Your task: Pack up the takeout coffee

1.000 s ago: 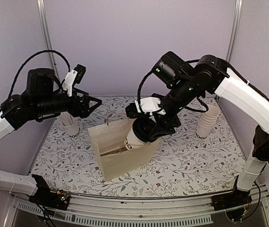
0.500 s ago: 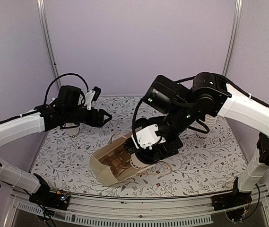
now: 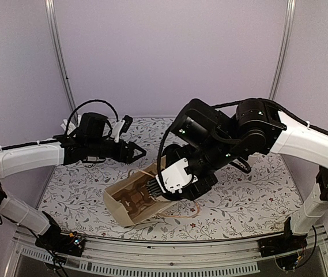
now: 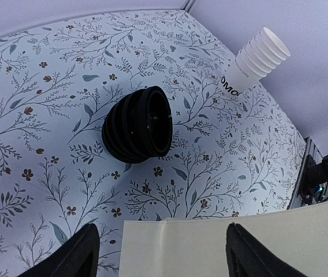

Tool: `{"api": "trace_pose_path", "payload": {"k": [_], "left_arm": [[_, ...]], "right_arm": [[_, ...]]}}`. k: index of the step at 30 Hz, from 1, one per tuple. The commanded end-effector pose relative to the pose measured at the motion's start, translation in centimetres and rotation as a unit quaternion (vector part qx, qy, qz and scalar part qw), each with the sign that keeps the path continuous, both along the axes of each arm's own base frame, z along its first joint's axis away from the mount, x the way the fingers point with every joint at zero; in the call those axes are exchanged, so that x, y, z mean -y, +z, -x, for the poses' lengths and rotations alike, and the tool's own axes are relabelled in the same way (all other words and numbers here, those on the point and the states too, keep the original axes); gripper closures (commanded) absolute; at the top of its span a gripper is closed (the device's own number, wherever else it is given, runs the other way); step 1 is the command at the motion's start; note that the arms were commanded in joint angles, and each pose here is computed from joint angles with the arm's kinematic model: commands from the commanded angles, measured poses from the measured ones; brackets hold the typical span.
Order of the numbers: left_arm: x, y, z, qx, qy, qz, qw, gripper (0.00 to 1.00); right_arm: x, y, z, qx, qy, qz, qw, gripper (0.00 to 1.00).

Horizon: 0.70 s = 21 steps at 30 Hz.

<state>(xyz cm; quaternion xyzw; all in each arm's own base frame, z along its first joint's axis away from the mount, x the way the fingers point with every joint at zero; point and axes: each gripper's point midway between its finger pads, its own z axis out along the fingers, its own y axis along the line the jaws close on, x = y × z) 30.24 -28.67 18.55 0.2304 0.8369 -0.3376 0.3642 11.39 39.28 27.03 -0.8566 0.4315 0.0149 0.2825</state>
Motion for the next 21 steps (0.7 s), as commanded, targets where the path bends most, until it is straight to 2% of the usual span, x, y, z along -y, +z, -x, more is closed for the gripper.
{"api": "trace_pose_path", "payload": {"k": [1, 5, 10, 16, 21], "left_arm": [[1.1, -0.2, 0.5, -0.002, -0.022, 0.018, 1.0, 0.23], [2.1, -0.8, 0.7, -0.02, -0.042, 0.027, 0.999, 0.23], [3.8, -0.1, 0.8, -0.011, -0.075, 0.054, 0.996, 0.23], [5.5, 0.6, 0.7, -0.004, -0.102, 0.075, 0.992, 0.25], [7.0, 1.1, 0.9, 0.001, -0.12, 0.084, 0.989, 0.25]], "right_arm": [[-1.6, 2.6, 0.8, 0.002, 0.027, -0.049, 0.998, 0.53], [-3.0, 3.9, -0.5, 0.032, 0.006, -0.078, 0.996, 0.53], [-4.2, 5.1, -1.6, 0.055, -0.01, -0.104, 0.993, 0.53], [-3.5, 3.2, -0.9, 0.029, -0.01, -0.072, 0.997, 0.52], [-3.5, 1.2, -0.8, 0.036, -0.015, -0.032, 0.999, 0.52]]}}
